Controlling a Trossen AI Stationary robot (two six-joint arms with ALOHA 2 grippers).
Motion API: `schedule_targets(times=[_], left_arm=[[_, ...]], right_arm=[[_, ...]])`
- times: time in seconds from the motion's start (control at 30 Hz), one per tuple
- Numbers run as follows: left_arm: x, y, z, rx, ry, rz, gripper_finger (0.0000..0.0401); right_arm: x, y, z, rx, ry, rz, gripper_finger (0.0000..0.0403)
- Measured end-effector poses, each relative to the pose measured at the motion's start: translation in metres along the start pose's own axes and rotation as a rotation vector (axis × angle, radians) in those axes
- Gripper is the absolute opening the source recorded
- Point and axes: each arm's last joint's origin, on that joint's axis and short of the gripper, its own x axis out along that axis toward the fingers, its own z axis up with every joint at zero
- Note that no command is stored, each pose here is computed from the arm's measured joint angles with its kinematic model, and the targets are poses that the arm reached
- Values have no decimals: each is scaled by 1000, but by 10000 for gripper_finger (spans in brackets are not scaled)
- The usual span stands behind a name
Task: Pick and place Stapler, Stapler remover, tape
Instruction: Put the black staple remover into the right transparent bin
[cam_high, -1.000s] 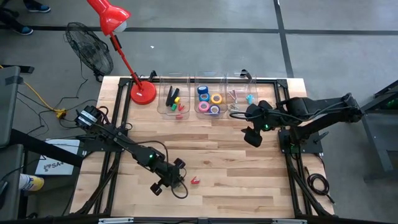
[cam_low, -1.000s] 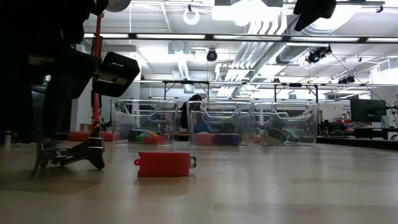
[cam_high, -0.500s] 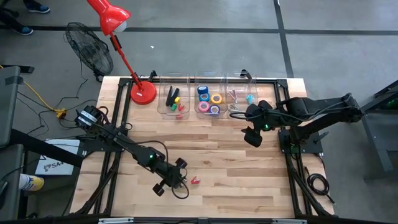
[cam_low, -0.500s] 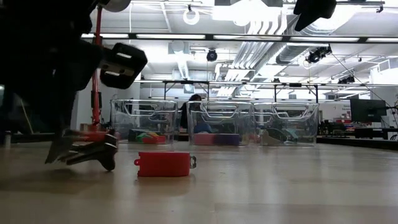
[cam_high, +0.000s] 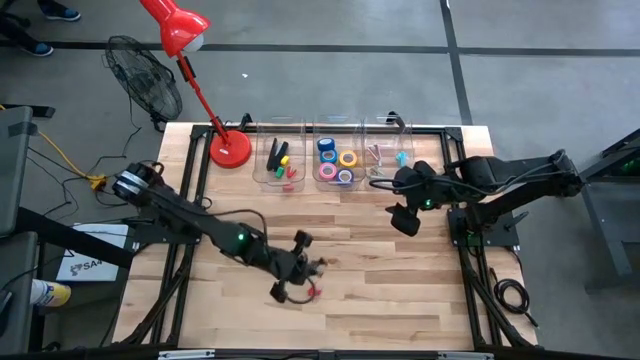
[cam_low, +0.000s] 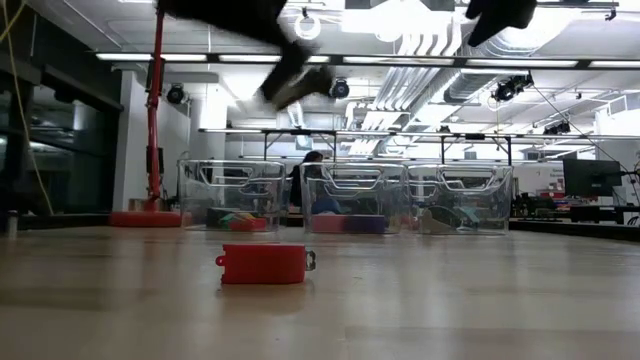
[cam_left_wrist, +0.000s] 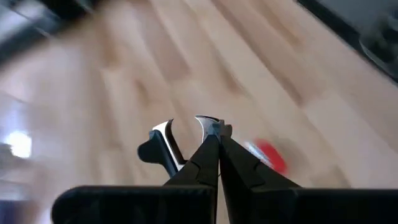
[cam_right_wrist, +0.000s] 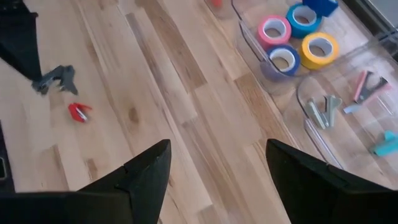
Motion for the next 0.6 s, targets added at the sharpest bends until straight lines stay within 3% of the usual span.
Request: schedule_targets(times=[0.4, 0.6], left_arm=[[-38, 66, 73, 18, -206, 308, 0], [-56, 91, 93, -2, -251, 413, 0]], right_arm=[[-4, 14, 19, -63, -235, 78, 255], [-6, 18, 19, -131, -301, 17, 255]])
